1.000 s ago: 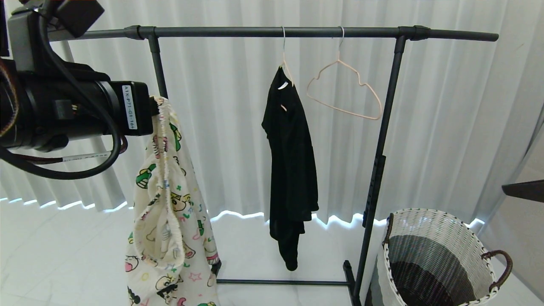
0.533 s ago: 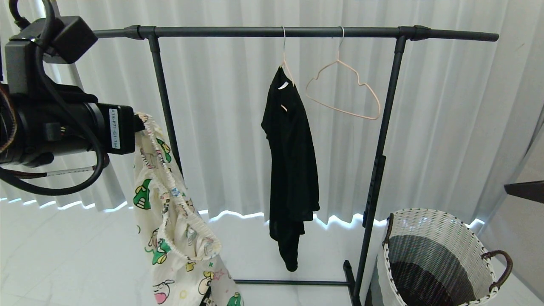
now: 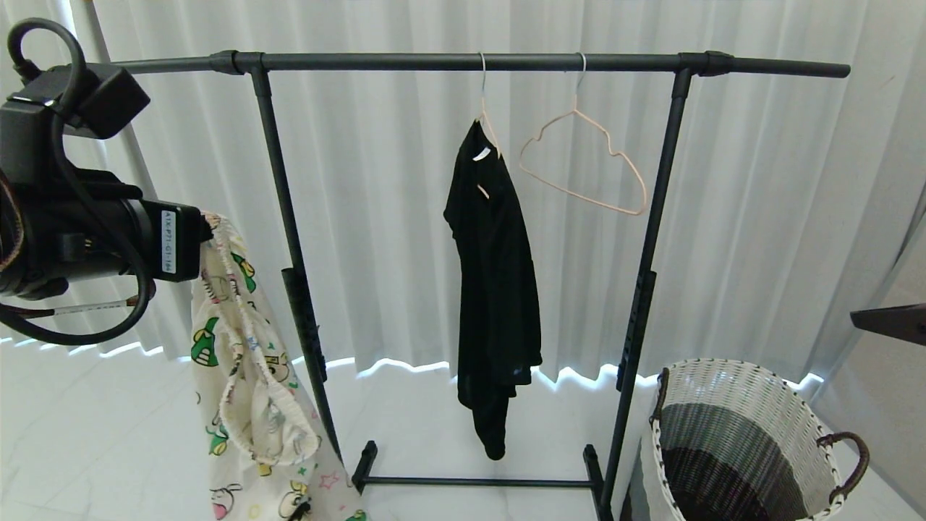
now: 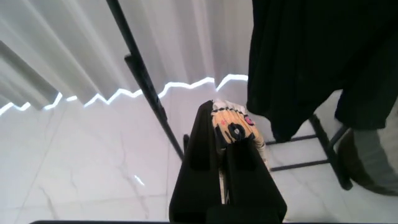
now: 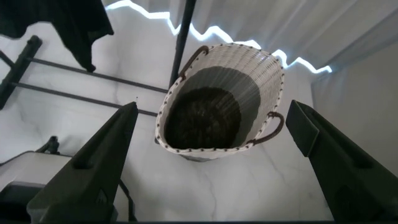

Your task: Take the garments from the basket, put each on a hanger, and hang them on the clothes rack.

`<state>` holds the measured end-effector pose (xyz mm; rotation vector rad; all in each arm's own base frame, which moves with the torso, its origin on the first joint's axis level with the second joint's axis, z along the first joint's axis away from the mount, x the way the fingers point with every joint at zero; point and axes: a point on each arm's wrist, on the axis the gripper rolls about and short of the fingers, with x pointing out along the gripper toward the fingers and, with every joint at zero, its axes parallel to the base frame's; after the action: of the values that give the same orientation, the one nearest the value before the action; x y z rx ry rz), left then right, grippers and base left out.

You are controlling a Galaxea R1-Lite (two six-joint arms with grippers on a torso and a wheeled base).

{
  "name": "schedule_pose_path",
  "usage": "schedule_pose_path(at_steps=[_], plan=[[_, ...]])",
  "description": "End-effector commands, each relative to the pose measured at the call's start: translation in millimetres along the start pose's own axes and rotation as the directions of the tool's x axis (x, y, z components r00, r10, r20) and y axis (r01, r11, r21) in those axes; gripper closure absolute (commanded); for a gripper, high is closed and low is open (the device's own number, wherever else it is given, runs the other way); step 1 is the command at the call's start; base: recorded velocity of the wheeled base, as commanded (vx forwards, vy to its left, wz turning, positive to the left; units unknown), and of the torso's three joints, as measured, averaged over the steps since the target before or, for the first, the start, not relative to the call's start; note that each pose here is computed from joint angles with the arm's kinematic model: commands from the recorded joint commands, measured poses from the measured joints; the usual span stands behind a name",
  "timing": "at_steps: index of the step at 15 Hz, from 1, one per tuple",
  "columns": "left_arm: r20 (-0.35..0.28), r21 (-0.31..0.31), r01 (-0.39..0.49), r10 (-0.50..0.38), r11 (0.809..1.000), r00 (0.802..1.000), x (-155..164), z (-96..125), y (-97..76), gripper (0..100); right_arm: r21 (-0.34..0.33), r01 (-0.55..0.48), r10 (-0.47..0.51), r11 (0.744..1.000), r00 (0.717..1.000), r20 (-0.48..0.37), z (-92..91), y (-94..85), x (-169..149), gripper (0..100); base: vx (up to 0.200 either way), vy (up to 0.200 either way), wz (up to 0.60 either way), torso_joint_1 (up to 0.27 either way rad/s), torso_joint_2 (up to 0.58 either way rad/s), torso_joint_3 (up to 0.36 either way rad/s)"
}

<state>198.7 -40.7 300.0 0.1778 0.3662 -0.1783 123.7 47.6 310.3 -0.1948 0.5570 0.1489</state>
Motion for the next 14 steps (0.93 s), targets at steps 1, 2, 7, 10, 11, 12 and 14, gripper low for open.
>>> schedule_pose_path(at_steps=[1,2,7,10,11,12,14], plan=[[0.008,-0.001,-0.002,0.002,1.0,1.0,1,-2,-0.1,100,-0.001,0.0,0.0,1.0,1.0,-0.001,0.3,0.3,1,0,0.0,0.0,0.0,0.198,-0.49,-0.286],[0.024,0.0,-0.006,0.006,1.0,1.0,3,-3,-0.3,100,-0.001,0.0,0.0,1.0,1.0,-0.001,0.3,0.3,1,0,0.0,0.0,0.0,0.178,-0.47,-0.271],[0.035,0.007,-0.006,0.005,1.0,0.999,-2,-18,-2.1,100,0.036,-0.002,0.002,0.999,1.0,-0.006,1.7,1.2,4,0,0.0,0.0,0.0,0.18,-0.46,-0.287],[0.034,0.007,-0.007,0.007,1.0,0.999,-6,-21,-2.1,100,0.078,-0.003,0.0,0.997,0.999,0.043,10.4,3.8,14,0,0.0,0.0,0.0,0.196,-0.47,-0.276],[0.038,0.006,-0.009,0.009,1.0,0.999,-6,-21,-1.7,100,0.078,-0.005,0.002,0.997,0.999,0.042,11.2,4.4,16,0,0.0,0.0,0.0,0.212,-0.48,-0.286],[0.038,0.007,-0.011,0.01,1.0,0.999,-6,-20,-1.6,100,0.077,-0.005,0.002,0.997,0.999,0.04,12.4,5.2,19,0,0.0,0.0,0.0,0.203,-0.47,-0.276],[0.035,0.006,-0.01,0.01,1.0,0.999,-5,-21,-1.8,100,0.082,-0.009,0.005,0.997,0.999,0.054,14.1,5.7,21,0,0.0,0.0,0.0,0.217,-0.49,-0.281]])
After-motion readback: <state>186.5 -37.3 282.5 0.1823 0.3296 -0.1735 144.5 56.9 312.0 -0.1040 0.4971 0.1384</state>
